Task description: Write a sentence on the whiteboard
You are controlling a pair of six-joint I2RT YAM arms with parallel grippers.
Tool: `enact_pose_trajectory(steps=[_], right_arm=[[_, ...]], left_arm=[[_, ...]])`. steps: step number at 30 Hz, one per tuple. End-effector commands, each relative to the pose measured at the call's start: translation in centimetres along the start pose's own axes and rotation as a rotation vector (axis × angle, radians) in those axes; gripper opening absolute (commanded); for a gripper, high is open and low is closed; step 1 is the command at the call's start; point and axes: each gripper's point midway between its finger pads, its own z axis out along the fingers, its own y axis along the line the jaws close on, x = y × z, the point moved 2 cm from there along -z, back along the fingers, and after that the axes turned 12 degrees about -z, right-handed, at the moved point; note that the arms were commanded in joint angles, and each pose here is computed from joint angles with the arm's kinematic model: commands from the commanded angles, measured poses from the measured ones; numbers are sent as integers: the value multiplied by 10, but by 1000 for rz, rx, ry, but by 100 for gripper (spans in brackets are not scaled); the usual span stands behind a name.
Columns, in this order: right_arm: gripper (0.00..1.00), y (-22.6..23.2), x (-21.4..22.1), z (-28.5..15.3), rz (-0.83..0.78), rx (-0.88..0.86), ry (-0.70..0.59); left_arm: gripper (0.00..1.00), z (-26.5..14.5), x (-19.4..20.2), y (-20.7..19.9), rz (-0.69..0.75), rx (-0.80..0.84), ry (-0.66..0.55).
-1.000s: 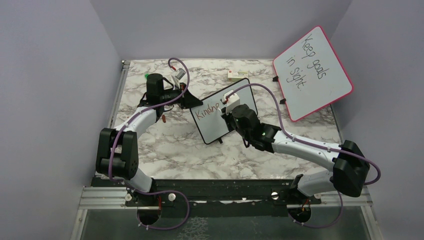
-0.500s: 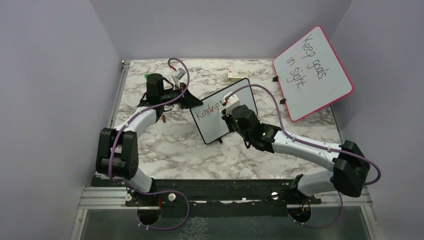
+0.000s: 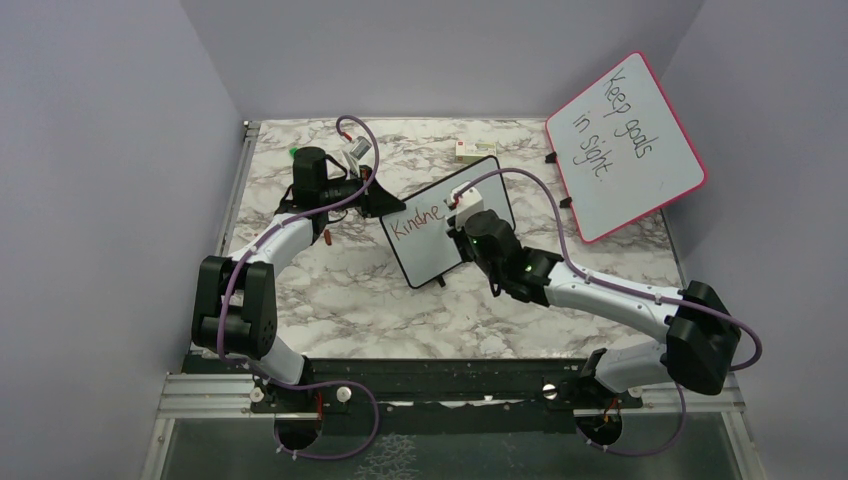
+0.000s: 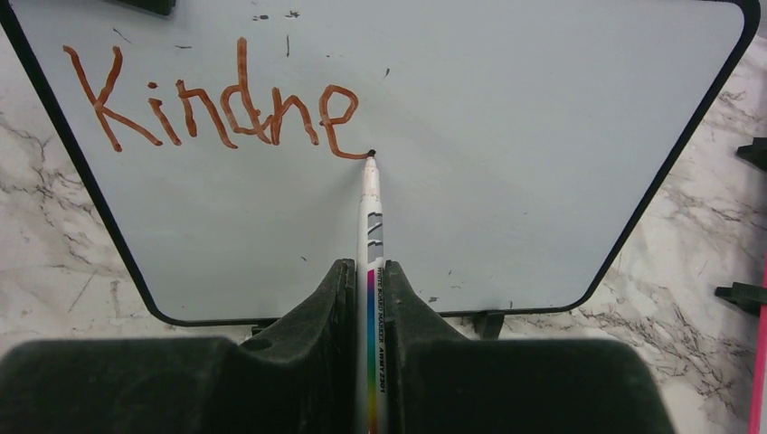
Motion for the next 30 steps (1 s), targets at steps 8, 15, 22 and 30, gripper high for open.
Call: enact_pose_trajectory(steps=[8,15,22,30], right_arm=[[1,-21,-28,-11,55,41,-113],[1,-22,-36,-5,29,31,-132],[1,-20,-34,0,23,28,-124],[1,-18,-35,4,25,22,-126]], left_arm=[[0,0,7,-1,-23,20,38],[0,0,7,0,-25,19,39],[0,0,7,0,-25,22,40],[0,0,7,0,-26,21,40]])
